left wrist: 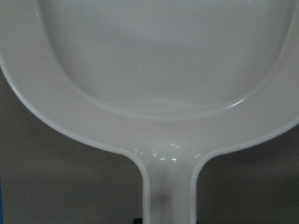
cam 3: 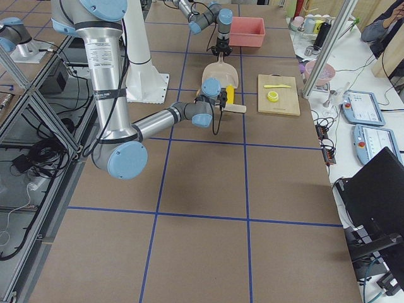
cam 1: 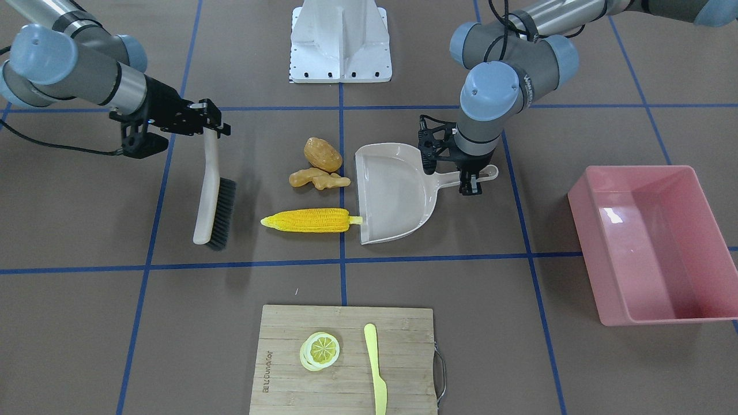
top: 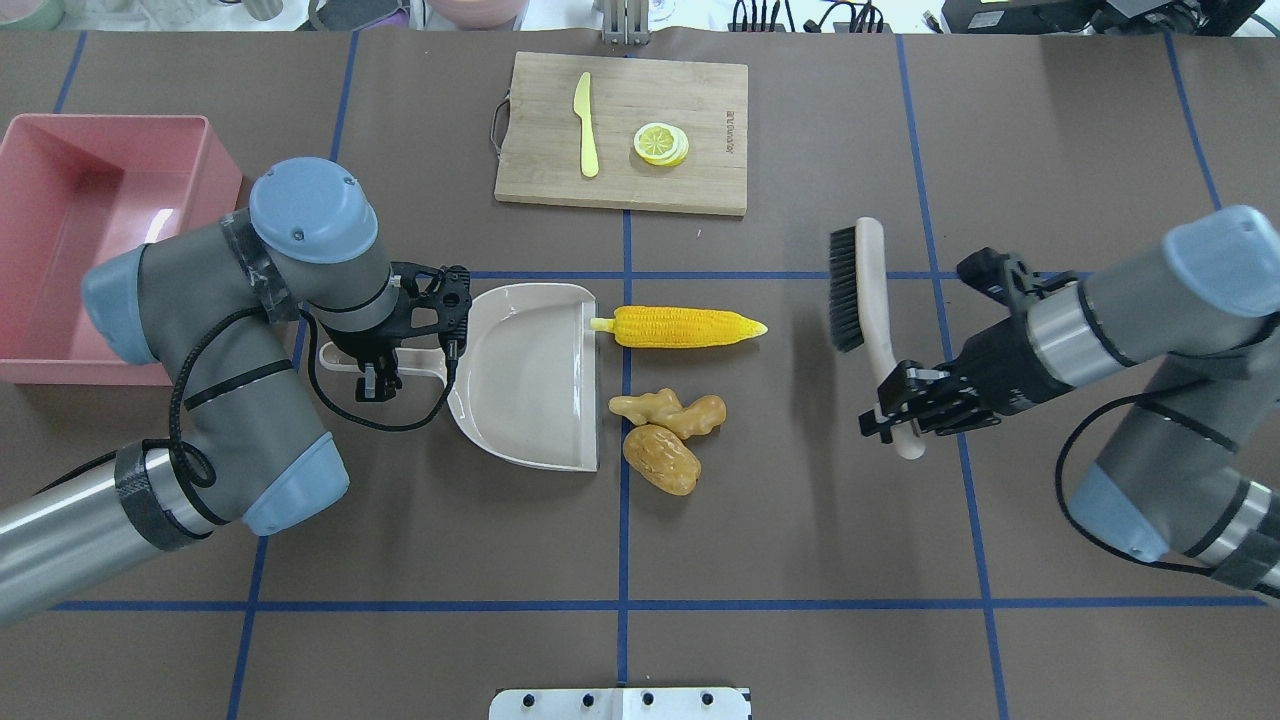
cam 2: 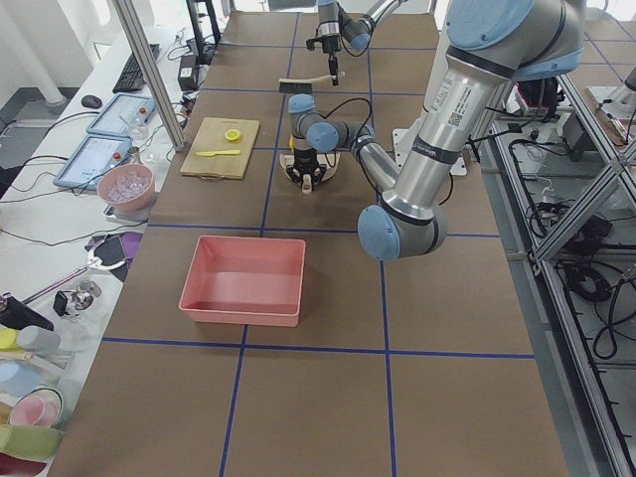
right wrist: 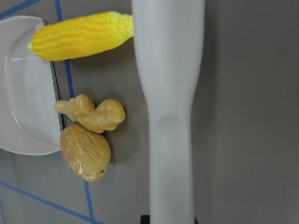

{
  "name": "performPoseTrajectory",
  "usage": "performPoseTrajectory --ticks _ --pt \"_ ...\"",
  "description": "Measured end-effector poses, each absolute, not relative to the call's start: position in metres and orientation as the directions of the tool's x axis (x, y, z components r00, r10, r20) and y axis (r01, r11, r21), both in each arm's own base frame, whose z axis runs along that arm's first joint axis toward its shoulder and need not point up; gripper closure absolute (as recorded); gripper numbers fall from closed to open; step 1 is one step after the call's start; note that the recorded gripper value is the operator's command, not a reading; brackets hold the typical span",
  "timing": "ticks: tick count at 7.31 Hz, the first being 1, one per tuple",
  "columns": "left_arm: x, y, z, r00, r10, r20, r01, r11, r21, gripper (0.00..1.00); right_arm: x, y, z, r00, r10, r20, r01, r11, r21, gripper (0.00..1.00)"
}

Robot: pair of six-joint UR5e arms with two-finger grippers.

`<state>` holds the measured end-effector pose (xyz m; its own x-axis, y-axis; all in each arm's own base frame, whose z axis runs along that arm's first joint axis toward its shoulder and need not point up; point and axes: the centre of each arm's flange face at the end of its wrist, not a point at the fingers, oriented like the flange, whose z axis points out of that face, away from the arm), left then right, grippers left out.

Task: Sweep and dump trash into bin
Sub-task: 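Carry the brush toward the produce beside the dustpan with the right gripper, then sweep the corn, ginger and potato into the dustpan with the brush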

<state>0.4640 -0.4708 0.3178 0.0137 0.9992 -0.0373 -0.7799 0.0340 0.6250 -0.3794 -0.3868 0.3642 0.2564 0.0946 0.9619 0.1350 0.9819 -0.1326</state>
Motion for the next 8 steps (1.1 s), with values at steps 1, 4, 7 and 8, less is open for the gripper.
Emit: performPoseTrajectory --ticks 1,4,7,8 --pt "0.464 -0.471 0.318 0.014 0.999 -0.037 -0.780 0.034 0.625 1.00 -0.400 -0.381 0.353 0.269 0.084 0.960 0.119 0.986 -0.119 1.00" --pt "0.464 -0.471 0.318 0.013 0.999 -0.039 -0.780 0.035 0.625 1.00 -0.413 -0.373 0.354 0.271 0.067 0.960 0.087 0.992 -0.094 1.00" --pt "0.465 -0.471 0.319 0.012 0.999 -0.041 -0.780 0.035 0.624 1.00 -0.415 -0.366 0.367 0.272 0.079 0.959 0.099 0.989 -0.109 1.00" --pt "0.466 -0.471 0.319 0.011 0.999 -0.040 -0.780 0.034 0.625 1.00 -0.420 -0.359 0.368 0.274 0.085 0.958 0.112 0.987 -0.120 1.00"
